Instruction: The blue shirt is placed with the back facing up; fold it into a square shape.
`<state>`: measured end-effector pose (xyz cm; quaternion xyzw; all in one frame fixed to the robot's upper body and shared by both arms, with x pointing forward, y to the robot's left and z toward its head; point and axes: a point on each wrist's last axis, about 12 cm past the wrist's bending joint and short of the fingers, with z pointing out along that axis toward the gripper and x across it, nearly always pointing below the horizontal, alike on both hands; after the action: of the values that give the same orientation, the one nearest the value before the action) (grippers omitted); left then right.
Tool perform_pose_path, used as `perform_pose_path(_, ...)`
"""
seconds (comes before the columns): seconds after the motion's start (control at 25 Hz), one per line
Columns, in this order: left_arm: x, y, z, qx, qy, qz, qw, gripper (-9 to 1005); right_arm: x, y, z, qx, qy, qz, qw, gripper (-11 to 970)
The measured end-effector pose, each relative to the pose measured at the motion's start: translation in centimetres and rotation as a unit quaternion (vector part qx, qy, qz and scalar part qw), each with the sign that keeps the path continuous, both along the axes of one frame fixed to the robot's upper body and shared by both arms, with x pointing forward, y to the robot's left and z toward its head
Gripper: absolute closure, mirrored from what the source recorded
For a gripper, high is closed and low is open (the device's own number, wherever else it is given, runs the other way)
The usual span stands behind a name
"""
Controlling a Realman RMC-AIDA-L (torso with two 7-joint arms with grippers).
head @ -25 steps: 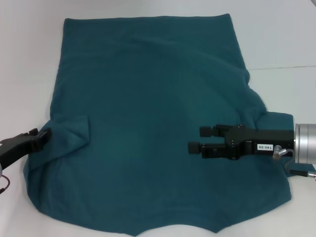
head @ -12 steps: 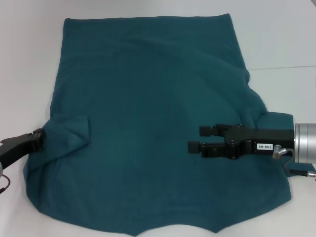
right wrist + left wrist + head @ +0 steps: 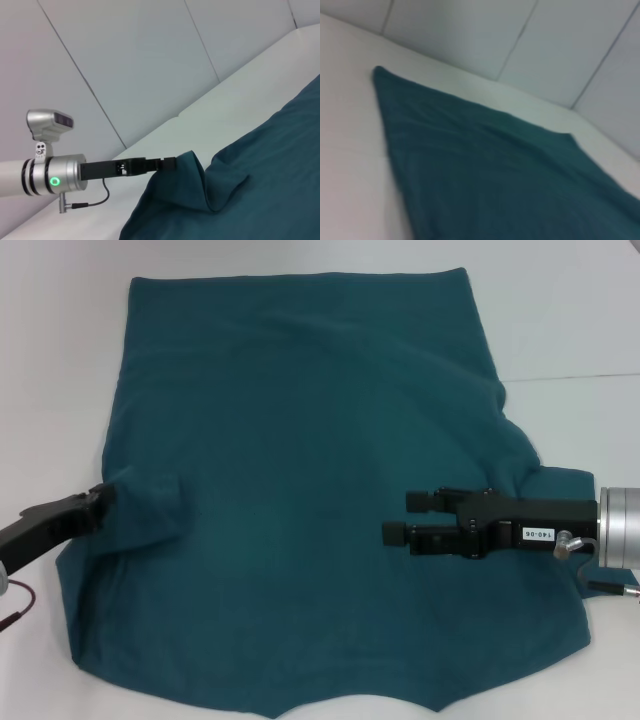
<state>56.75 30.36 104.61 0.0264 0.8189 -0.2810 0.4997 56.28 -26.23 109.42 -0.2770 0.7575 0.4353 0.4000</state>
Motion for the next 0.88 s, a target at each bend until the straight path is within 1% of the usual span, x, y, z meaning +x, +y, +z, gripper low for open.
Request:
perform_pose_path(0.48,-0.9,-1.5,0.5,-0.067,0.003,-0.048,0.997,996,0.0,0.0,0.0,-0.001,-0.001,0.0,1.0,56)
perform_pose_path(0.88,-1.6,-3.3,-0.6,-0.099,0.025,-0.07,0.992,995,-0.1,0.1,-0.1,-0.003,-0.001,0.004,1.0,56)
